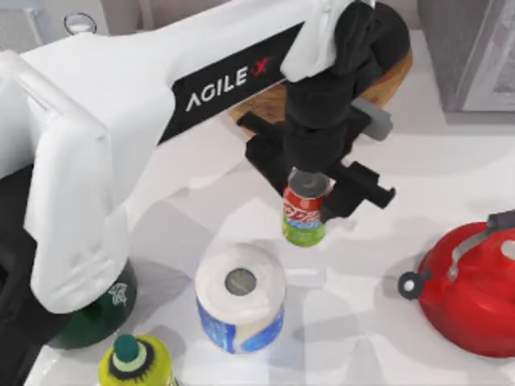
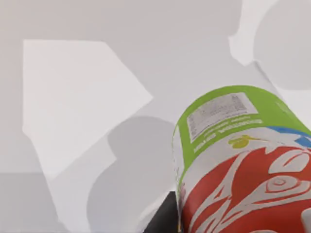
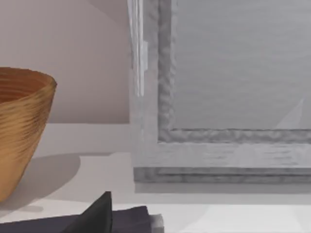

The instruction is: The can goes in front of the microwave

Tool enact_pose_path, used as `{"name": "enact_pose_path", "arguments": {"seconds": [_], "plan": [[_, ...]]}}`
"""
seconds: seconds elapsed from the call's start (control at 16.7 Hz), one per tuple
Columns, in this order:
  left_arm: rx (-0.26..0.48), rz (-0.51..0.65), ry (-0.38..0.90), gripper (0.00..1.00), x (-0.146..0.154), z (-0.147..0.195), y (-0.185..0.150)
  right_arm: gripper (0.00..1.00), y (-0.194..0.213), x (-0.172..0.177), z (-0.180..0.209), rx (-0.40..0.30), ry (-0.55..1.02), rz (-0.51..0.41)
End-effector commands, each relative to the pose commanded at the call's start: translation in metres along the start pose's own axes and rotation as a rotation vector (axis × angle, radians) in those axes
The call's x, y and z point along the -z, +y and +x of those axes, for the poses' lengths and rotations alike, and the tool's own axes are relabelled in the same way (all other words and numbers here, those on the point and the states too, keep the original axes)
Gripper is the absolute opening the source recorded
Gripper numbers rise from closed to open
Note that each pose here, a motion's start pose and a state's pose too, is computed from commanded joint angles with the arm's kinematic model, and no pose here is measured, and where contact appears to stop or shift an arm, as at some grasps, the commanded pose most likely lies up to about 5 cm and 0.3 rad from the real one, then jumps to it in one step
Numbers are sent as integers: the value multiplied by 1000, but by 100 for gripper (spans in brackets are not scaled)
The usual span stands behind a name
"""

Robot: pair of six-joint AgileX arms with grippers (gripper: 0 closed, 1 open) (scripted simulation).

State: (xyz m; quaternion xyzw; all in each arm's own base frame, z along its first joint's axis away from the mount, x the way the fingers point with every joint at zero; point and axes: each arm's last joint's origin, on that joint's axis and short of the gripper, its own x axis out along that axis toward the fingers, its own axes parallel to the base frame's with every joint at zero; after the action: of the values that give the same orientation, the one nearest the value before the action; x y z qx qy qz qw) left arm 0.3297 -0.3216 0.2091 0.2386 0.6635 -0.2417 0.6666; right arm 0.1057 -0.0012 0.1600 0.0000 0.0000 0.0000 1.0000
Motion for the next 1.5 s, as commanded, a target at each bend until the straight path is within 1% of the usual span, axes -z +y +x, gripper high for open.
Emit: {"name": "enact_pose_path", "arguments": {"seconds": [0.12,0.18,0.3,0.36,0.48,0.6,0.66,0.78,0.9,1.02,1.32,1.5], "plan": [[1,-128,-8,0,4,-10,41,100,0,0,0,0,0,0],[1,-197,-11,0,7,-14,68,100,0,0,0,0,0,0],[-1,-341,-11,0,22,-19,134,100,0,0,0,0,0,0],[-1,-412,-9,0,34,-20,173,100,0,0,0,0,0,0],[-2,-540,-1,0,70,-18,251,100,0,0,0,0,0,0],[0,-626,6,0,116,-14,317,100,0,0,0,0,0,0],[0,-650,8,0,139,-12,342,100,0,0,0,0,0,0],[0,-669,9,0,179,-7,379,100,0,0,0,0,0,0],[-3,-672,6,0,207,-4,402,100,0,0,0,0,0,0],[-6,-673,4,0,221,-3,412,100,0,0,0,0,0,0],[-7,-670,6,0,222,-2,412,100,0,0,0,0,0,0],[-6,-673,3,0,223,4,413,100,0,0,0,0,0,0]]}}
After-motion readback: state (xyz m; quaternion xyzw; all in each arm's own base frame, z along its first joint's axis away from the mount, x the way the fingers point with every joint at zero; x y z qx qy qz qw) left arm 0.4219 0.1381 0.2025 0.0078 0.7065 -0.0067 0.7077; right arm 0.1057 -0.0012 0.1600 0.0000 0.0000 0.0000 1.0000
